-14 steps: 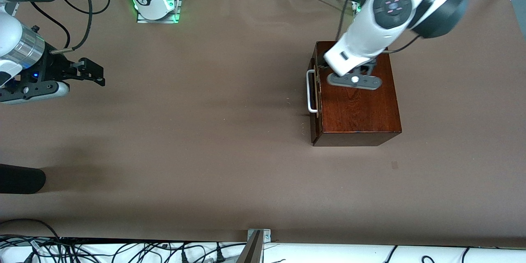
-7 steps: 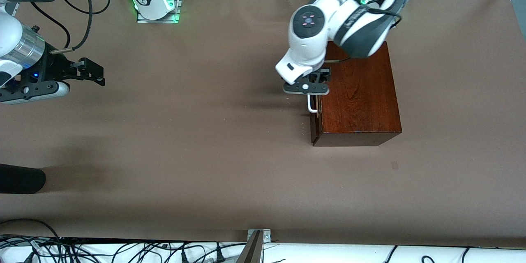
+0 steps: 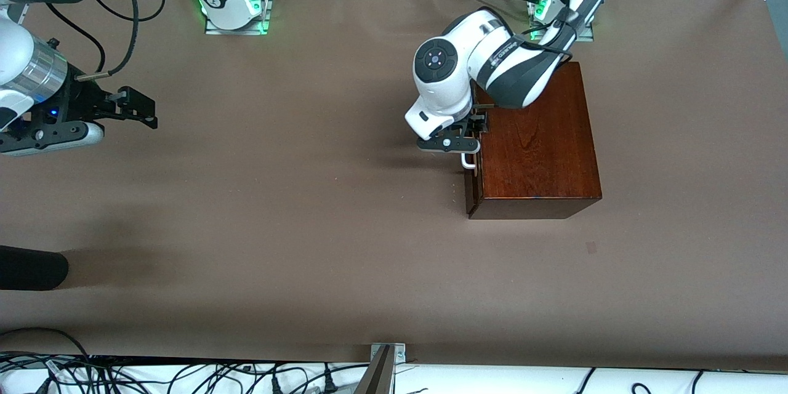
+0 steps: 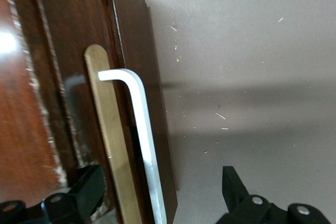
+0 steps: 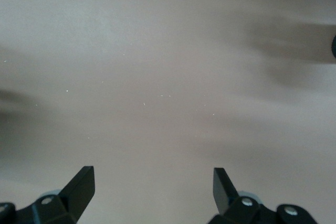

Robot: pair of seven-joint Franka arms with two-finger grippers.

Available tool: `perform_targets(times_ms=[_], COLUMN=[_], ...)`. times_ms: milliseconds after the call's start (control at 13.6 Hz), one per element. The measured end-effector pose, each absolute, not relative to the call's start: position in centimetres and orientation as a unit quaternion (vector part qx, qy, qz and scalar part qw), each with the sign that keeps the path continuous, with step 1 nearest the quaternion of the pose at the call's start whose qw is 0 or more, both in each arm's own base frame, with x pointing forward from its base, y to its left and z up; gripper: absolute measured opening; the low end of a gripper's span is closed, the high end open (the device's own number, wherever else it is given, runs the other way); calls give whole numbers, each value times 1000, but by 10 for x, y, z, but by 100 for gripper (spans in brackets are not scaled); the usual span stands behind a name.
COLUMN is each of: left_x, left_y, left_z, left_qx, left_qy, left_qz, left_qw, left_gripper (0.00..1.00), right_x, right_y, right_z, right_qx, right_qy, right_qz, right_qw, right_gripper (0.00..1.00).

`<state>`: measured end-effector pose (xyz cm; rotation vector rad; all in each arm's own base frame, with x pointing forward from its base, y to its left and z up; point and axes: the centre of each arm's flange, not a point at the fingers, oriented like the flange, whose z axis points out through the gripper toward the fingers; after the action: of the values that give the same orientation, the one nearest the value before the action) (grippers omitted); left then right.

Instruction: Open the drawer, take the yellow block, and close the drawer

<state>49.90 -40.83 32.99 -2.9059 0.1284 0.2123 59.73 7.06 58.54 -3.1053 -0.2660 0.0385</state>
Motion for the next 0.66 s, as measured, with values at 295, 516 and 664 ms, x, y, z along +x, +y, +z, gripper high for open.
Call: perform_targets(times_ms=[295, 516, 664], left_x=[495, 490, 488], left_y=[-413, -419, -422], left_z=[315, 306, 303], left_qx=[-989, -988, -987], left_qy=[40, 44, 46], left_qz=[82, 88, 81], left_qw=[117, 120, 128], left_gripper=[100, 100, 100], right_x=[597, 597, 597], right_y=[71, 70, 70], right_z=[585, 585, 585], right_qx=[-996, -996, -996], right_qy=[-85, -85, -85], right_qz=[12, 12, 12], right_qw=[12, 12, 12], right_gripper=[100, 100, 100])
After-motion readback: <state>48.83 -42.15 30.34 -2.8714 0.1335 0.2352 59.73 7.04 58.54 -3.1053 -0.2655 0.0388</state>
